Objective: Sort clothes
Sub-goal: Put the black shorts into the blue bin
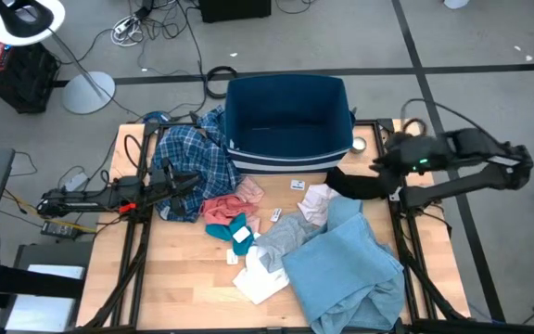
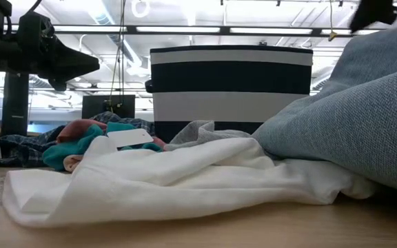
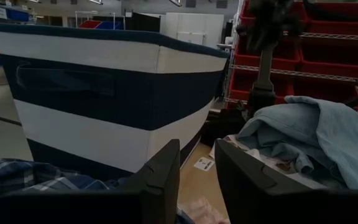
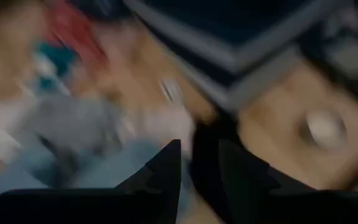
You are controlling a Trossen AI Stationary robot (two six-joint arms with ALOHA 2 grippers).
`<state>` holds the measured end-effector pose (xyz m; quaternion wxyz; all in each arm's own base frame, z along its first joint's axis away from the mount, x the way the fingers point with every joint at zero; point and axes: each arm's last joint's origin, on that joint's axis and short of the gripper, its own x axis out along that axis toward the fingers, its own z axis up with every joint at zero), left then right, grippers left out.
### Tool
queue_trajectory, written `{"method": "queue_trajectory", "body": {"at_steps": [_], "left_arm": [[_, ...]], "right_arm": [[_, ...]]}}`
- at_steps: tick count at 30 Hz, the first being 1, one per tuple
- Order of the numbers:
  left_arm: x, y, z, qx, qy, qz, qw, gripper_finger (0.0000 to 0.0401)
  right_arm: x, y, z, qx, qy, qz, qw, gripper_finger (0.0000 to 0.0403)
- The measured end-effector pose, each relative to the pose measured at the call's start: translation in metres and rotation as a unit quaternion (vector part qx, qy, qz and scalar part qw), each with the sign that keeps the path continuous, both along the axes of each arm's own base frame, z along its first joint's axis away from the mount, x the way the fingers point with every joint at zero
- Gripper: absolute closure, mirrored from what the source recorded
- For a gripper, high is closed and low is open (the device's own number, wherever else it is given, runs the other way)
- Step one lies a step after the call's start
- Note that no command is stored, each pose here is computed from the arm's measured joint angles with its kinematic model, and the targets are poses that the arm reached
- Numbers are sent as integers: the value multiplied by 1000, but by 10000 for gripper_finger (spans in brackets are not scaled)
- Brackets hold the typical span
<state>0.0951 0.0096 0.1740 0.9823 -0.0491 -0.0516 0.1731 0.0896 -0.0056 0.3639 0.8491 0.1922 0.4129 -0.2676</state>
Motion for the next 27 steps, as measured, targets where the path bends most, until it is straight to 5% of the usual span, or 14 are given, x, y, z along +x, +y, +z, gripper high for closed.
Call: {"method": "queue_trajectory", "body": {"at_steps": [4,17,27], "left_arm": [[0,0,0,0,0,0,1000,293],[0,0,0,0,0,0,1000,293],[0,0,0,0,0,0,1000,293]], "right_arm": [[9,2,-14,59,90,-31,994,296],[27,-25,-75,156,158,-95,970,249],[41,-48,-121,120,187,-68,973,197]]}}
